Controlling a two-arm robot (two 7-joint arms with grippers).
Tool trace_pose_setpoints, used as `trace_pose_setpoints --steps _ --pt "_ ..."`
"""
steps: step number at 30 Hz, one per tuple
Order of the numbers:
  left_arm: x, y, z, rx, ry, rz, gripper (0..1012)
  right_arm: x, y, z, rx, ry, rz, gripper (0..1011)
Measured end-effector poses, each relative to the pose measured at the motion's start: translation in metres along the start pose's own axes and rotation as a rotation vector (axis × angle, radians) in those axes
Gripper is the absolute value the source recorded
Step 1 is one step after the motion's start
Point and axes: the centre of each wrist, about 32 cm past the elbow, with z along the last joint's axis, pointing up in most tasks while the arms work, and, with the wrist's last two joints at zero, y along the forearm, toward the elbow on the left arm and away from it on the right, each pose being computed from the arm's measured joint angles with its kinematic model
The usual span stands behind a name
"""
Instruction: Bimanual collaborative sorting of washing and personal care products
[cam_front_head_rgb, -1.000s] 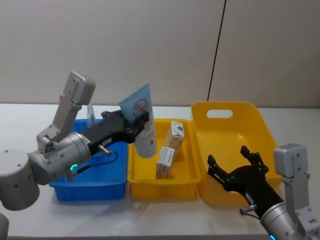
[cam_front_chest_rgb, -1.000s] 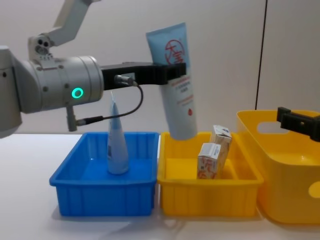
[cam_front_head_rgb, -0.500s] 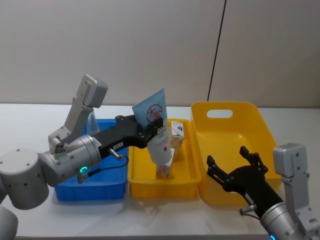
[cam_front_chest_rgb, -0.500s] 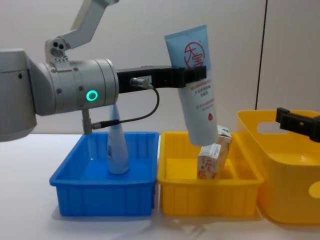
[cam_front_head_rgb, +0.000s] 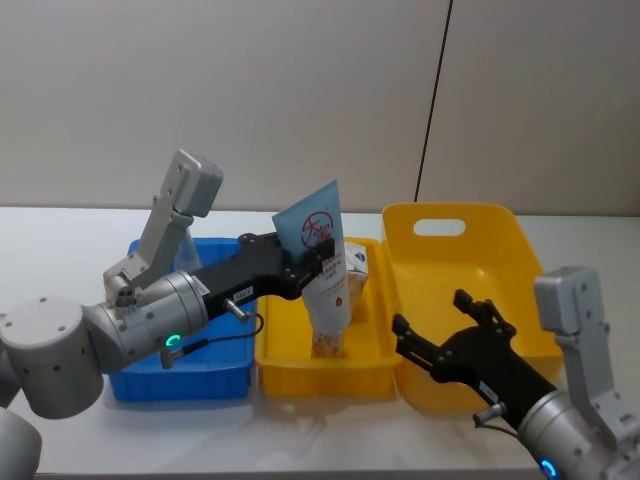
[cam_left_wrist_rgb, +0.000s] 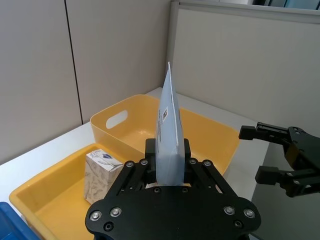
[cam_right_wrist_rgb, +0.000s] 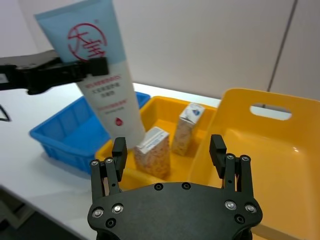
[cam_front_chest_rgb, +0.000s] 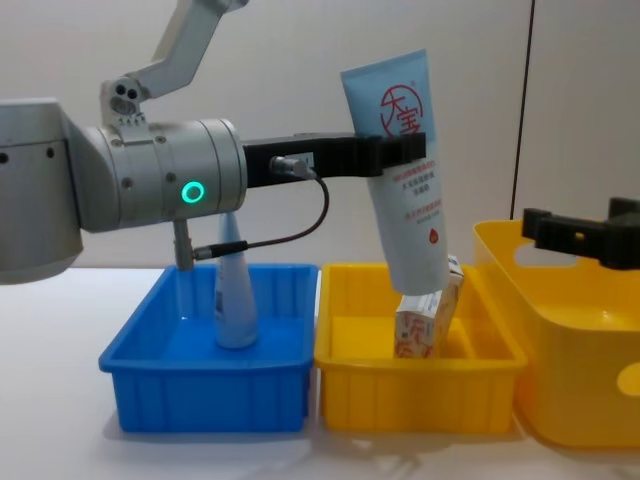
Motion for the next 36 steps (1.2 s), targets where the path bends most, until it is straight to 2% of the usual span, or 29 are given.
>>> trace_pose_setpoints --steps 7,13,22,36 --pt "-0.0002 -0.0005 -0.0003 0.001 0.002 -0.004 239 0.000 0.009 0.010 -0.014 -0.001 0.051 1001" --pt "-0.0003 -0.0009 -0.0003 0.001 0.002 -0.007 239 0.001 0.024 0.015 -0.027 -0.021 0.078 1001" --pt "-0.0005 -0.0013 -0.0003 0.000 0.003 -0.009 239 0.000 0.043 0.016 -0.048 -0.059 0.103 1001" --pt "-0.0004 -0.0014 -0.0004 0.000 0.004 -0.010 239 -0.003 0.074 0.012 -0.107 -0.110 0.196 1001"
